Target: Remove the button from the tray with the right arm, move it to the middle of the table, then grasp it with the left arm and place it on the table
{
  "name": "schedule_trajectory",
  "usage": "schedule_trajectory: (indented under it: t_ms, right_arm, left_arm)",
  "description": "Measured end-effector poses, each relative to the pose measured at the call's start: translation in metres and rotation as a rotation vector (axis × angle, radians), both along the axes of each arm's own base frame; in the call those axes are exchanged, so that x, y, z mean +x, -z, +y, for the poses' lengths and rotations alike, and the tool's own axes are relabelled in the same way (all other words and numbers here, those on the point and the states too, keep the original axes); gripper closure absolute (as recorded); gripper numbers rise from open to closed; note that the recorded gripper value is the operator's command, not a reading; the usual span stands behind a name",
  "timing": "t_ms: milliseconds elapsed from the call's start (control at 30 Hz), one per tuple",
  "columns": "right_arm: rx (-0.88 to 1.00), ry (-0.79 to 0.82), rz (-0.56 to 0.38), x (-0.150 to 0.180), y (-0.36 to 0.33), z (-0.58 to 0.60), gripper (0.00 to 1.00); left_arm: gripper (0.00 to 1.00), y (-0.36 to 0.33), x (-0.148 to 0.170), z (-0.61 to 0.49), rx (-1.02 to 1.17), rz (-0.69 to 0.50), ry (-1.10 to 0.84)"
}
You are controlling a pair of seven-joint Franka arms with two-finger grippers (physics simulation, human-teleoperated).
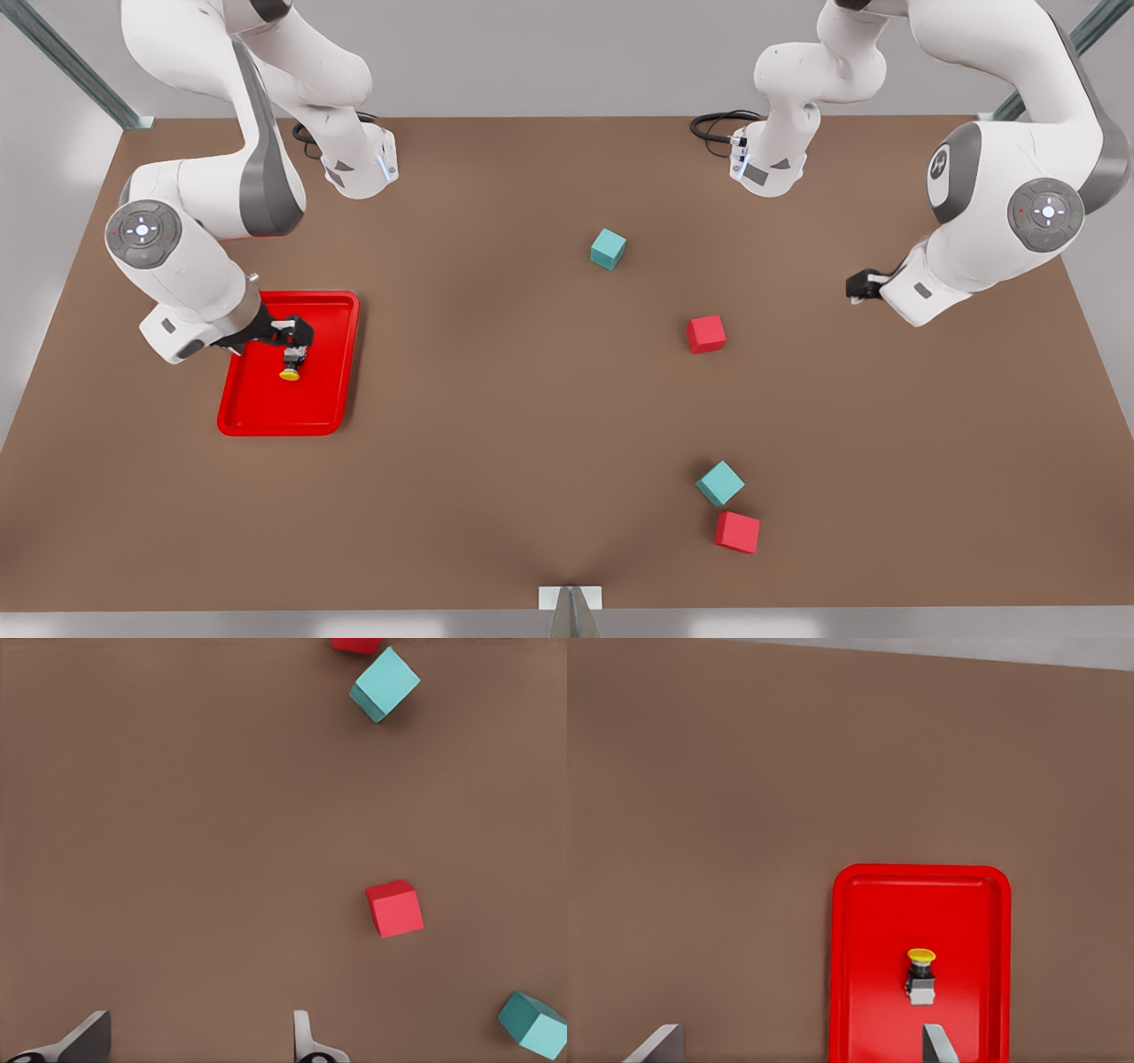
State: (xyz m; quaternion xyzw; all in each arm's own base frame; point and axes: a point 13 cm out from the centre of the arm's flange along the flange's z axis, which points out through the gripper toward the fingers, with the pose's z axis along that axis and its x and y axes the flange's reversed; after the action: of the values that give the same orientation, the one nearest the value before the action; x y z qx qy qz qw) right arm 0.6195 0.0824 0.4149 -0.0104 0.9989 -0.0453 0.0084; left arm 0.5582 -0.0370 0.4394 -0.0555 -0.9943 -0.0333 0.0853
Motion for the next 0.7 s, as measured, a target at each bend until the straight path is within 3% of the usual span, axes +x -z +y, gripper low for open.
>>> schedule_trajectory:
  t_ms: [100, 200, 333, 433, 600, 700]
  right_arm:
    - [-0.001, 0.004, 0.029, -0.002, 0.012, 0.000, 0.00]
    - [0.001, 0.010, 0.157, -0.012, 0.062, 0.000, 0.00]
    - [0.003, 0.057, 0.358, -0.060, 0.149, -0.023, 0.00]
    - [0.017, 0.128, 0.425, -0.098, 0.217, -0.066, 0.00]
    - [0.013, 0.161, 0.380, -0.154, 0.288, -0.104, 0.00]
    - [0.019, 0.157, 0.238, -0.134, 0.307, -0.126, 0.00]
  left_arm:
    - [0.00, 0.000, 0.003, -0.001, -0.001, -0.014, 0.002]
    - [0.00, 0.000, 0.006, -0.001, -0.001, -0.021, 0.003]
    - [0.00, 0.001, 0.007, -0.001, -0.001, -0.024, 0.002]
    - [0.00, 0.001, 0.008, 0.000, -0.002, -0.026, 0.001]
    - [0.00, 0.002, 0.009, -0.001, -0.003, -0.027, 0.002]
    - [0.00, 0.003, 0.009, -0.001, -0.003, -0.027, 0.003]
